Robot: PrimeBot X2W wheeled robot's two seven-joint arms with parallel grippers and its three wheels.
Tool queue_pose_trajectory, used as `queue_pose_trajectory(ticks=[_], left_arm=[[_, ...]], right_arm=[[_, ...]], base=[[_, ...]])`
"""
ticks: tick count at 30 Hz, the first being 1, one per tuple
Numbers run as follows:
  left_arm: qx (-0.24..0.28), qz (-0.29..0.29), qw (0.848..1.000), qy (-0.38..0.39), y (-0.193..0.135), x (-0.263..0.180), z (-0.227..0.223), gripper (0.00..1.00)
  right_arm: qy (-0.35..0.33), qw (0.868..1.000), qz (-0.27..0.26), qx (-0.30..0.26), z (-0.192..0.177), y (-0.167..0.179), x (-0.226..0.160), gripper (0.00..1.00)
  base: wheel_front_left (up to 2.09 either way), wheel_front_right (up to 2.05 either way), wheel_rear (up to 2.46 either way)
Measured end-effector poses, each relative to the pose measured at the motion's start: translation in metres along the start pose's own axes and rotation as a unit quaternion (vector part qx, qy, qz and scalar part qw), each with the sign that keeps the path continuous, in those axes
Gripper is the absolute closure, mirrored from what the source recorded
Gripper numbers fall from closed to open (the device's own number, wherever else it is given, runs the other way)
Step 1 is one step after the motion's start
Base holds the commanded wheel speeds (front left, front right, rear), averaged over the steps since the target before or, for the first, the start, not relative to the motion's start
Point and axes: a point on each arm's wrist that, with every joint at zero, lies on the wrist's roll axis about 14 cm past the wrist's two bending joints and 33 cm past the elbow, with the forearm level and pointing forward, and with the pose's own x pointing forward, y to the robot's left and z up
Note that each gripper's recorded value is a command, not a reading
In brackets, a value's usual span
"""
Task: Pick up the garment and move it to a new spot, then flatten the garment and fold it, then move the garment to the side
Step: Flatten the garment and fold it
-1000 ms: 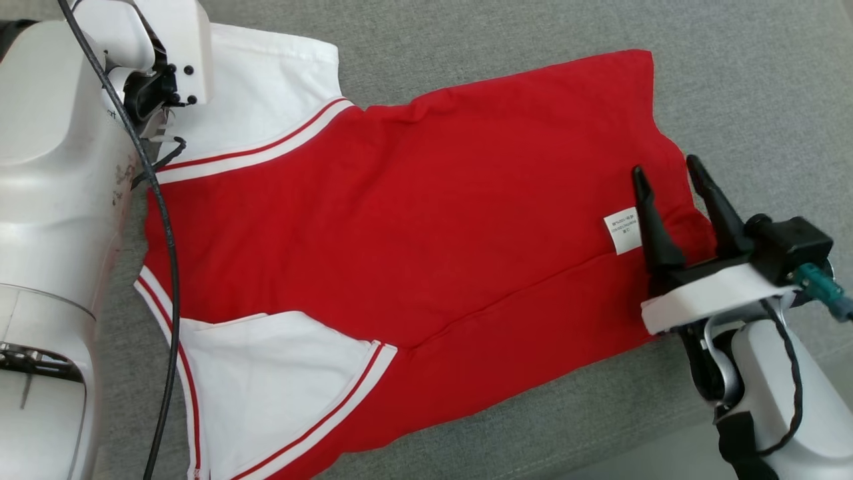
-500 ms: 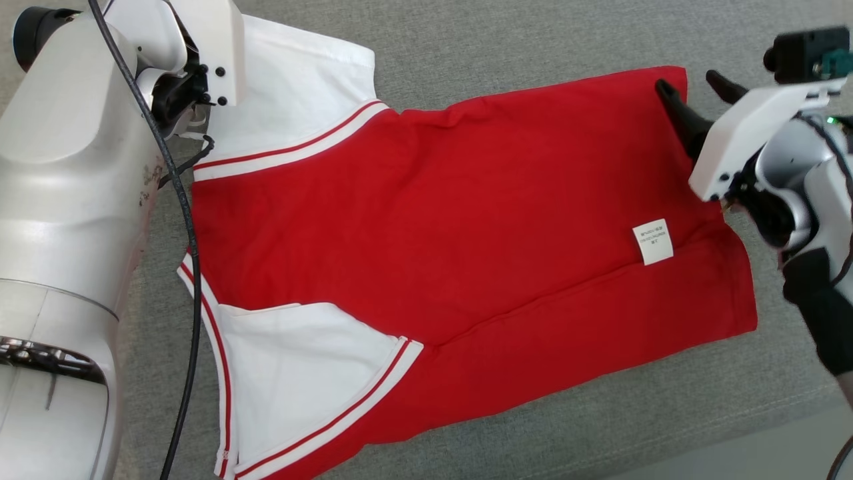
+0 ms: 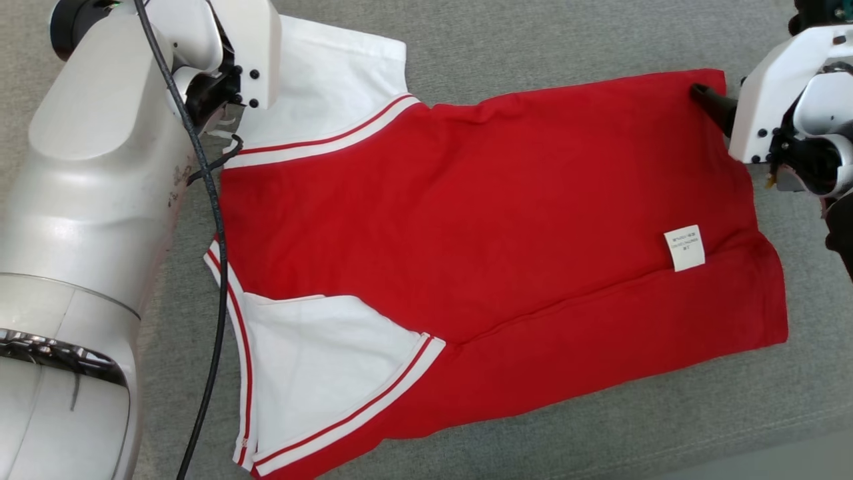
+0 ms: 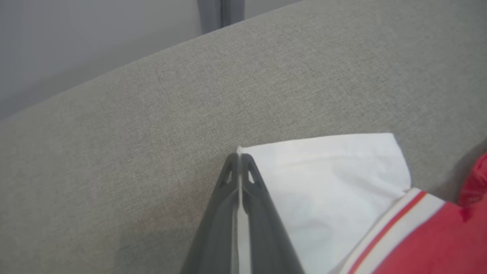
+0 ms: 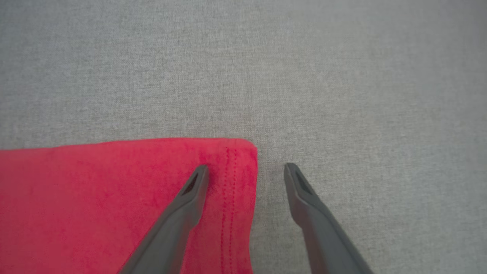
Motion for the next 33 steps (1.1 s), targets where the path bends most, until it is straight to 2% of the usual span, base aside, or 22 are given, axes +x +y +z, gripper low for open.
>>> queue_pose_trajectory(ticks=[3,4,5,6,7,8,11,15,19,23,29,33], left_arm=[[0.003,0.002,1.000,0.001,0.002,-0.002,-0.001,1.00],[0.003,0.002,1.000,0.002,0.002,-0.002,-0.002,1.00],[0.004,0.002,1.000,0.002,0.003,-0.002,-0.002,1.00],[0.003,0.003,1.000,0.002,0.004,-0.003,-0.003,1.00],[0.002,0.003,1.000,0.003,0.004,-0.003,-0.003,1.00],[0.002,0.003,1.000,0.003,0.005,-0.003,-0.003,1.00],[0.013,0.007,1.000,-0.015,0.007,-0.004,0.003,1.00],[0.034,0.016,0.997,-0.075,0.011,-0.012,0.027,1.00],[0.049,0.024,0.991,-0.121,0.015,-0.019,0.045,1.00],[0.065,0.031,0.981,-0.181,0.017,-0.029,0.069,1.00],[0.079,0.044,0.958,-0.273,0.021,-0.048,0.101,1.00],[0.083,0.041,0.951,-0.295,0.018,-0.055,0.107,1.00]], right_arm=[[0.010,1.000,0.000,0.001,0.000,0.001,0.004,0.00],[0.012,1.000,0.001,-0.001,-0.001,0.002,0.005,0.08],[0.014,1.000,0.002,0.000,-0.001,0.003,0.007,0.08],[0.017,1.000,0.003,-0.001,-0.001,0.004,0.008,0.71],[0.019,1.000,0.004,-0.003,-0.002,0.005,0.009,0.71],[0.019,1.000,0.004,-0.009,-0.003,0.006,0.010,1.00],[-0.007,1.000,0.002,-0.025,0.007,0.006,0.009,1.00],[-0.064,0.997,-0.013,-0.045,0.029,-0.001,0.005,1.00],[-0.107,0.993,-0.014,-0.041,0.041,0.000,0.002,1.00],[-0.170,0.984,-0.022,-0.047,0.064,-0.003,-0.003,1.00],[-0.238,0.969,-0.027,-0.059,0.088,0.000,-0.009,1.00],[-0.279,0.958,-0.010,-0.070,0.100,0.013,-0.014,1.00]], base=[[0.00,0.00,0.00],[0.00,0.00,0.00],[0.00,0.00,0.00],[0.00,0.00,0.00],[0.00,0.00,0.00],[0.00,0.00,0.00],[0.00,0.00,0.00],[0.00,0.00,0.00],[0.00,0.00,0.00],[0.00,0.00,0.00],[0.00,0.00,0.00],[0.00,0.00,0.00]])
